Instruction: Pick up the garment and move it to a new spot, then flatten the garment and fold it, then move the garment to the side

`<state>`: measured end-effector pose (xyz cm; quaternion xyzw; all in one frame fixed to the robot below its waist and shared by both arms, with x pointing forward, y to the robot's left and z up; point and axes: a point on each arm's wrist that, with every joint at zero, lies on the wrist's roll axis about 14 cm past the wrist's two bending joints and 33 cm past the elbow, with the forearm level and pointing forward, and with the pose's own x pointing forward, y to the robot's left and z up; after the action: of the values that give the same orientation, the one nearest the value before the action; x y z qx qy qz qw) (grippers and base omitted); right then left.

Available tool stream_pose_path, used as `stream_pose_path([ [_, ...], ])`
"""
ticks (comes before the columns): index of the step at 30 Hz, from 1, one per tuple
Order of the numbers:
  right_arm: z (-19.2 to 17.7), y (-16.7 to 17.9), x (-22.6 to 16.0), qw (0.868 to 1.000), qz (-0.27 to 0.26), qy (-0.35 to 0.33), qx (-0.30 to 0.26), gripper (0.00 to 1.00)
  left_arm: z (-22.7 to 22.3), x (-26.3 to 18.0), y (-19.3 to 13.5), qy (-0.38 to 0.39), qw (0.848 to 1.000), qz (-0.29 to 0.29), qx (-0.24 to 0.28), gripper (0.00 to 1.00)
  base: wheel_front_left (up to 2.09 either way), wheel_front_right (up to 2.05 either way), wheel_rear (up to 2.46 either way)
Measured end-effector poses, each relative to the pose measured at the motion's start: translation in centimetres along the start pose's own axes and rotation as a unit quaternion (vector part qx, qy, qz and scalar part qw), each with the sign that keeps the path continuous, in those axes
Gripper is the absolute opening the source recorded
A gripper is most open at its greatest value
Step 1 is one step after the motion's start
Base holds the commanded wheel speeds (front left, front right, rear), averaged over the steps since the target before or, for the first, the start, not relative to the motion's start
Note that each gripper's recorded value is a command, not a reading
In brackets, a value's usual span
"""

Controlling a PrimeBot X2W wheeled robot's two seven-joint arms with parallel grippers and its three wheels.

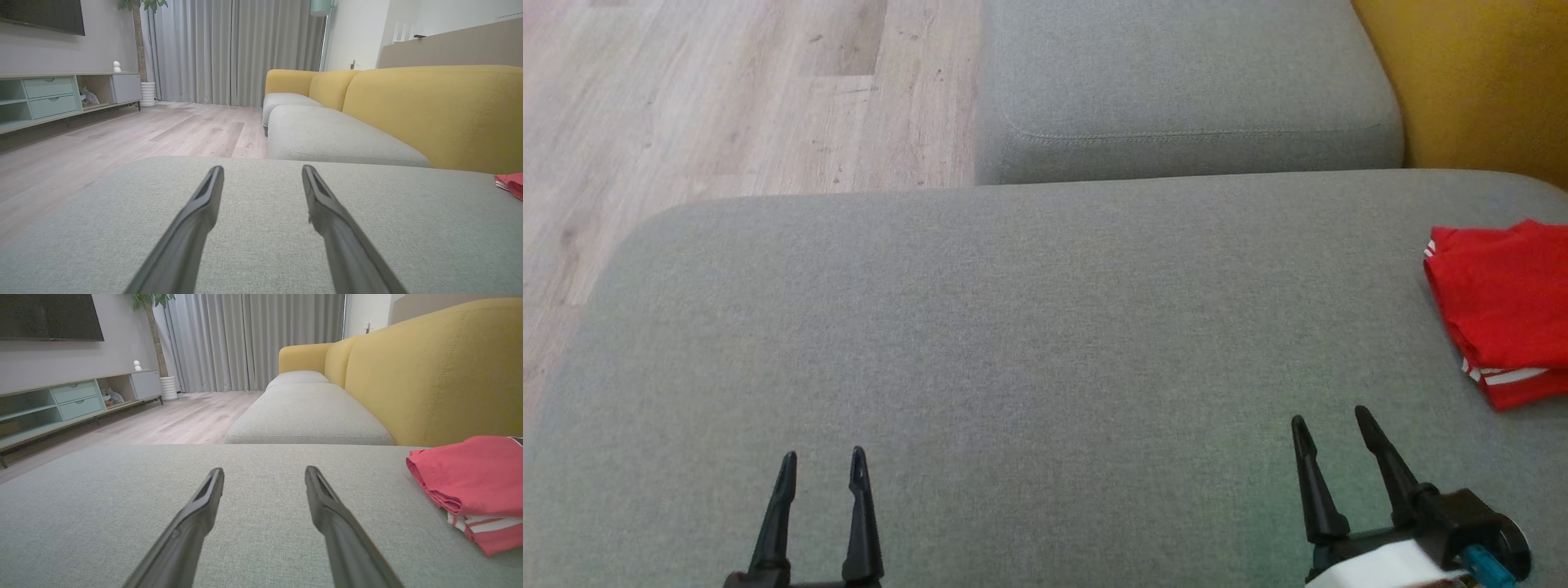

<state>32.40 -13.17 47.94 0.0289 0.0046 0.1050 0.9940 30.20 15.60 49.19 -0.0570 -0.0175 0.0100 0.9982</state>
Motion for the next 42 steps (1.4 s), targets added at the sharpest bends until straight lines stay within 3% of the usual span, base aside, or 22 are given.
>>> stream_pose_path([
  [10, 0.3, -0.2, -0.3, 1.0, -0.005, -0.006, 0.007, 1.0, 0.2, 0.0, 0.2, -0.004, 1.0, 0.001, 0.002, 1.0, 0.0, 0.0, 0.0],
  [11, -0.1, -0.2, -0.4, 1.0, -0.006, 0.0, 0.007, 0.0, -0.2, 0.0, 0.2, 0.003, 1.0, 0.002, 0.002, 0.0, 0.0, 0.0, 0.0],
  [18, -2.9, -0.4, -1.8, 0.998, -0.016, 0.045, 0.029, 0.0, -3.1, -1.3, 0.7, 0.054, 0.998, 0.012, -0.009, 0.0, 0.0, 0.0, 0.0],
  [42, -2.9, -2.1, -1.0, 0.982, -0.063, 0.044, 0.174, 0.0, -4.0, -0.1, 1.3, 0.086, 0.984, 0.033, -0.15, 0.0, 0.0, 0.0, 0.0],
])
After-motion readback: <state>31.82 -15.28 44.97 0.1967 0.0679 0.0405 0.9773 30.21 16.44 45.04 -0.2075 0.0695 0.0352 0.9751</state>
